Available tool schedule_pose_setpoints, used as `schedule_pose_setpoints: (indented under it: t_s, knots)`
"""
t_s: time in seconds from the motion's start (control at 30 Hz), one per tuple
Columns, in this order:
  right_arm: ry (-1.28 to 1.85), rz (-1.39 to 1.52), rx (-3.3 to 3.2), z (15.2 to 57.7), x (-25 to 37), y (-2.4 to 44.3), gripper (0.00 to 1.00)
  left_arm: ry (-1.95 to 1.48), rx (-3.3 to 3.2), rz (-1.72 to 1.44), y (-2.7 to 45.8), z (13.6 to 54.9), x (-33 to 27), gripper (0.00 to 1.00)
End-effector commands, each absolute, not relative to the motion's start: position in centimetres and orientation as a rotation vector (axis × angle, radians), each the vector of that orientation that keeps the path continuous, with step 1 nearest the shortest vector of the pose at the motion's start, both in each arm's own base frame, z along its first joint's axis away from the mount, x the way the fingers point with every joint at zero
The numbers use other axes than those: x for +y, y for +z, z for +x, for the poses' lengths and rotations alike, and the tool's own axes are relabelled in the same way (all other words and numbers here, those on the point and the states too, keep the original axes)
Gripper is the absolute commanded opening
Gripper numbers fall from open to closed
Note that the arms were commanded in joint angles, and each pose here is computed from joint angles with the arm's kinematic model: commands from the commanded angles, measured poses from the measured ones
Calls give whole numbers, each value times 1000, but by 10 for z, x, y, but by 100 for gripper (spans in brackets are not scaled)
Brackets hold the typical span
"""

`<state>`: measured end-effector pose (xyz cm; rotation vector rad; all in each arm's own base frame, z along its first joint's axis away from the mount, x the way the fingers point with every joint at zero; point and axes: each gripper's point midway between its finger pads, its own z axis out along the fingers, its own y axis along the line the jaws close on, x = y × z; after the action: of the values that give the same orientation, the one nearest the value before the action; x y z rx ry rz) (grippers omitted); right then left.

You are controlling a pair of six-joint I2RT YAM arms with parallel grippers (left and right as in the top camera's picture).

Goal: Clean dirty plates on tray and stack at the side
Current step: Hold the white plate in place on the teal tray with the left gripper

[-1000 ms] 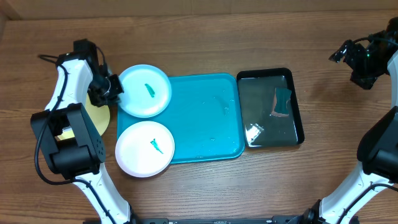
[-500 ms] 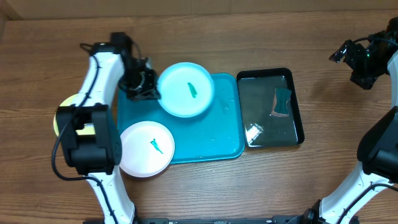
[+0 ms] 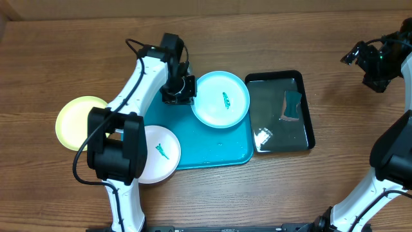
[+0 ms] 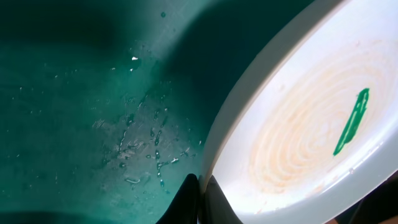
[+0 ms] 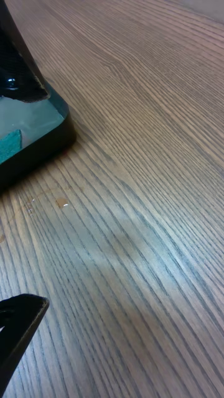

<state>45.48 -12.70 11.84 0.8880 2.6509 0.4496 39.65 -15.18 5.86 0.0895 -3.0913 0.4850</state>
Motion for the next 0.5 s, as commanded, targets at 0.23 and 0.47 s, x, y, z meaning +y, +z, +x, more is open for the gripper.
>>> schedule_pose_setpoints:
  t_s: [0.23,0.47]
  knots:
    - [456,870,2604,459,-128,138,100,233,-3172,251,55,407,-134,4]
    - [456,870,2604,459,-128,138,100,160,-3187,306,54,409,-126,4]
